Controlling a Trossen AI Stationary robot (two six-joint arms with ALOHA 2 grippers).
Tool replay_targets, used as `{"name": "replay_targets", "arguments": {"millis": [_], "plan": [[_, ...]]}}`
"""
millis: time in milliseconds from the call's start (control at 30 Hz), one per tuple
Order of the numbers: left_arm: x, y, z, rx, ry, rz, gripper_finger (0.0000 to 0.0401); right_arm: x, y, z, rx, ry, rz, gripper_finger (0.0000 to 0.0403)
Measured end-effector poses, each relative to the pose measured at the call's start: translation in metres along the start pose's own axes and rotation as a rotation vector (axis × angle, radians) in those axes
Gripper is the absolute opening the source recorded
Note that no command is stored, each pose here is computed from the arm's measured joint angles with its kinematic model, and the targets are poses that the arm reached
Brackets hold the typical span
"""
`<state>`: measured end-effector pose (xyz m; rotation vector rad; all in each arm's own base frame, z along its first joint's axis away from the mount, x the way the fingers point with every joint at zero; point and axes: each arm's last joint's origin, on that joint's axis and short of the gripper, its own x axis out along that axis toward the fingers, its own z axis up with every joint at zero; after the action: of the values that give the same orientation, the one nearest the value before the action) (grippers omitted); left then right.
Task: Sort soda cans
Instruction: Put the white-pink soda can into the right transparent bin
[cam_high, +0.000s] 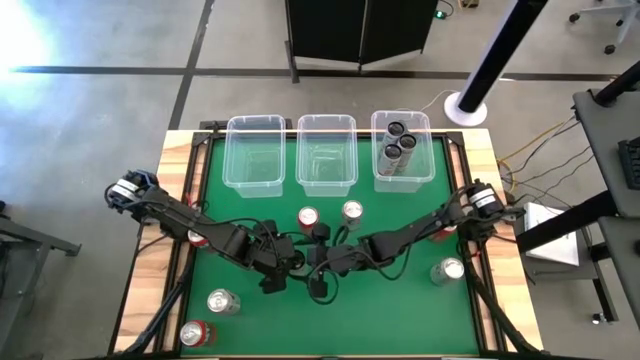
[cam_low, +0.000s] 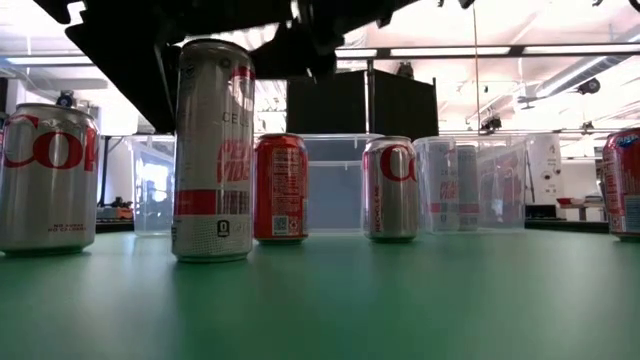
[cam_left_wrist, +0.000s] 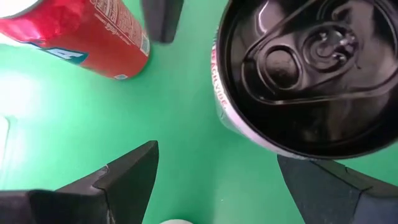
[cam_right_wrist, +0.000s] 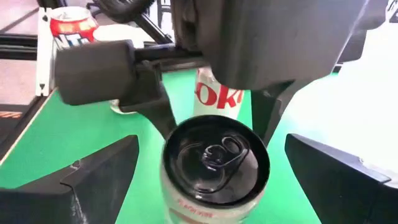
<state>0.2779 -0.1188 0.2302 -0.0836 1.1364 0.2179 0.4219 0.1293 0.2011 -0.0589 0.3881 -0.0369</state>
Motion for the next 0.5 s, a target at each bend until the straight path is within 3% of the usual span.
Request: {"name": "replay_targets", "arguments": {"millis": [233, 500], "plan": [[0.0, 0.0, 0.0, 0.004, -0.008, 0.011, 0.0311, 0.009, -0.003, -0.006, 0.039, 0.016, -0.01, 0.0391], [0.0, 0.0, 0.0, 0.012, -0.01, 0.015, 0.0311, 0.013, -0.002, -0.009, 0.046, 0.014, -0.017, 0.0329]]}}
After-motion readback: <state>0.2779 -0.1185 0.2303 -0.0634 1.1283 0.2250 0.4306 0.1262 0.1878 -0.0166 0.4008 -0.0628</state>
